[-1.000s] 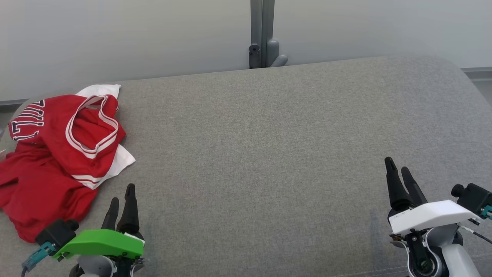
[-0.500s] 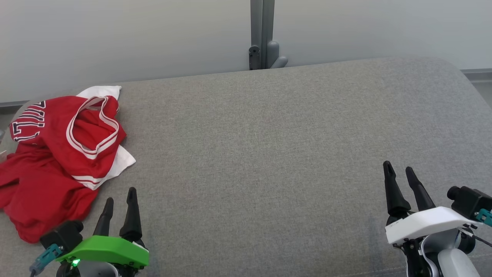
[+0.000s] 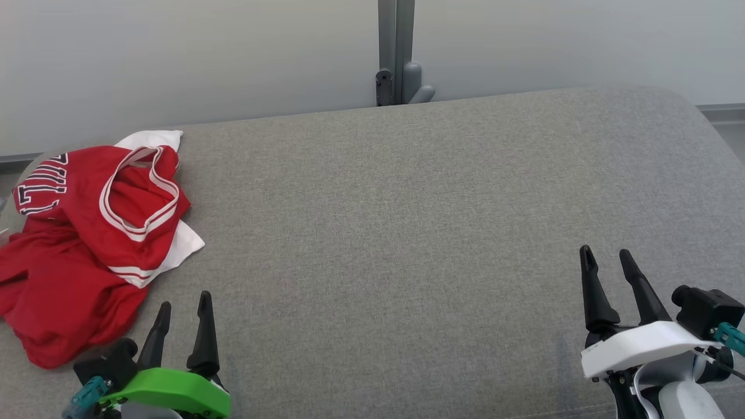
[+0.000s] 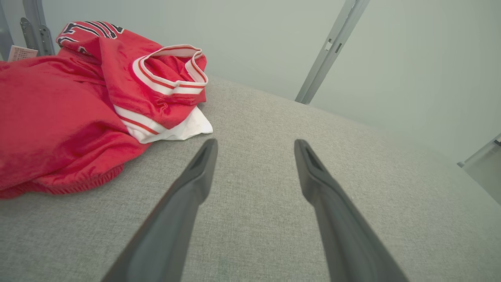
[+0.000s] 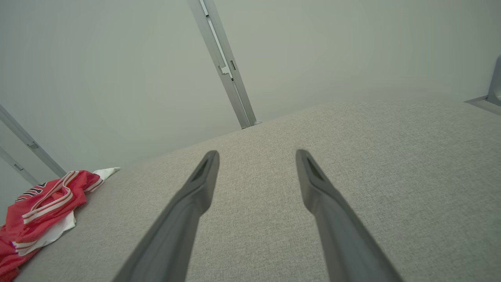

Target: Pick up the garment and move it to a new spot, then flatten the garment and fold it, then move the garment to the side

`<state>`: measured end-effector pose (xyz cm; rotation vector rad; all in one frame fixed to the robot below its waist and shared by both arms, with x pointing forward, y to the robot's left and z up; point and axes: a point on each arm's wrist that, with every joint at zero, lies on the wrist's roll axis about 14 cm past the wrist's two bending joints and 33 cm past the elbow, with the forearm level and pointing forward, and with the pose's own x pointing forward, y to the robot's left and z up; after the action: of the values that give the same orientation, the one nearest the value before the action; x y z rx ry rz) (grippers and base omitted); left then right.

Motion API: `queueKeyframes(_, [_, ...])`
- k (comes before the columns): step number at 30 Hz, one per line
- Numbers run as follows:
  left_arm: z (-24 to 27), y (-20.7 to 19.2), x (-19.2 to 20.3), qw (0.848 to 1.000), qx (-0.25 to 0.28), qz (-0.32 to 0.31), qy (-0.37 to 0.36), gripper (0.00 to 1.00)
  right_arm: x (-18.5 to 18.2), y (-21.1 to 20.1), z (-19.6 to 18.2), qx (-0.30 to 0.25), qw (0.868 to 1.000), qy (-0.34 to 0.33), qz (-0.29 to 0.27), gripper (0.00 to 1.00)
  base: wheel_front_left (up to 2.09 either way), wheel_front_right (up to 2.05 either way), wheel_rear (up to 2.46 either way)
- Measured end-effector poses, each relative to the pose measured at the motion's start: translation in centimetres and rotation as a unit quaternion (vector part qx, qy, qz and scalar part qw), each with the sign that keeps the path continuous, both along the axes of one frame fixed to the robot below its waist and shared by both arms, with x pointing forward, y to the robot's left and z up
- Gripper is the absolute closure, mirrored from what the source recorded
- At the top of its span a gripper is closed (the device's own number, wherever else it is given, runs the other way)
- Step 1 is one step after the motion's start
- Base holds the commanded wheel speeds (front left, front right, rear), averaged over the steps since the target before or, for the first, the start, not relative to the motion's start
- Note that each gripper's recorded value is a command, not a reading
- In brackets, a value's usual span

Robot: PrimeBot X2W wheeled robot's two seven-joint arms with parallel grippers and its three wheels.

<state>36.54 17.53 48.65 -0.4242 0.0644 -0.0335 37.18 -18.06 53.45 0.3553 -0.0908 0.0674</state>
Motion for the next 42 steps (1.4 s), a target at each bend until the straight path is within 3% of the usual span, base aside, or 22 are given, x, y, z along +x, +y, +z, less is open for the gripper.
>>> queueKeyframes(23, [-1.1,0.8,-1.1,0.994,0.114,-0.003,-0.002,0.0,-0.3,0.5,0.9,-0.1,0.994,-0.034,0.003,0.0,0.0,0.0,0.0])
queueKeyframes(42, [-1.6,2.2,-1.8,0.985,0.173,0.01,-0.004,0.0,-0.6,0.7,1.5,-0.151,0.987,-0.056,0.003,0.0,0.0,0.0,0.0])
